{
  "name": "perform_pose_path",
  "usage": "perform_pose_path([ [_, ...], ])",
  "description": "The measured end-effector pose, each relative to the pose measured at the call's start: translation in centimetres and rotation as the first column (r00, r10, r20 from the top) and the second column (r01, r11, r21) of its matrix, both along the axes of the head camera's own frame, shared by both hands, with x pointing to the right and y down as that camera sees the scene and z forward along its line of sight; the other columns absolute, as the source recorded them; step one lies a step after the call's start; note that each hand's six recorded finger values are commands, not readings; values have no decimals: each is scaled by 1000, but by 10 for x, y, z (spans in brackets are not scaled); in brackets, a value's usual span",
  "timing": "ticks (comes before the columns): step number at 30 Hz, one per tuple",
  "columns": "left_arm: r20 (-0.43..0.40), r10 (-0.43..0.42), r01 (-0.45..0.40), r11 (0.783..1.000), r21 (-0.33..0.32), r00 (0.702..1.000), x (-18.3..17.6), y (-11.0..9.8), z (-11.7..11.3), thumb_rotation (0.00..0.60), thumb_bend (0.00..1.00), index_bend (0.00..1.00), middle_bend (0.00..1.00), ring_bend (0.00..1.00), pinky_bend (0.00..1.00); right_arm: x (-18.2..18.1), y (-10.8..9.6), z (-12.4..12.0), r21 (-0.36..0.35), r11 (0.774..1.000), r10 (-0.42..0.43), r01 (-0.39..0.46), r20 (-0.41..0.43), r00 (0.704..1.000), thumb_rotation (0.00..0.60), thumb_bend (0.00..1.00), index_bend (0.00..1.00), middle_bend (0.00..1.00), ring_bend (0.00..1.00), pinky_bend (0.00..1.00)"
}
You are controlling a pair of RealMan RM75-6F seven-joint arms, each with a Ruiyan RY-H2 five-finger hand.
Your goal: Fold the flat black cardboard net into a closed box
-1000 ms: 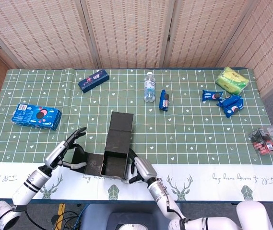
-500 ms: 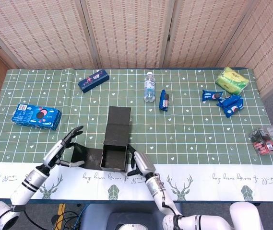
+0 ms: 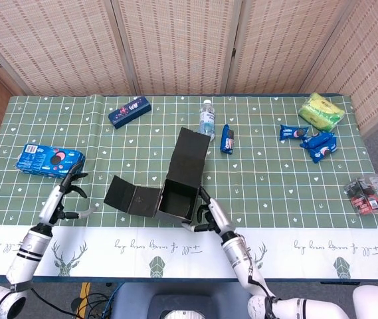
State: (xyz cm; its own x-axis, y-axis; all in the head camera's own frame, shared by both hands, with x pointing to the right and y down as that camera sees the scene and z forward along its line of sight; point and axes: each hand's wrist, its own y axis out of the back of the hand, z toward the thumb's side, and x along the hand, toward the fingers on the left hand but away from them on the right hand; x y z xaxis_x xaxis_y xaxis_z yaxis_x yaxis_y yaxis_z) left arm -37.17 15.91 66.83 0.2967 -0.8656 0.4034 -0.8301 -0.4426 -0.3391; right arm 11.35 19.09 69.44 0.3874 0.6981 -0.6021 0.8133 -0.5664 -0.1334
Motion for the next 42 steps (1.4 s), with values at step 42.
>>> perform_pose_path([
  [42, -157, 83, -68, 993, 101, 984, 112, -9, -11, 600, 162, 30, 0, 86, 401, -8, 32, -24, 25, 999, -47, 44, 150, 988, 600, 585, 307, 413, 715, 988],
])
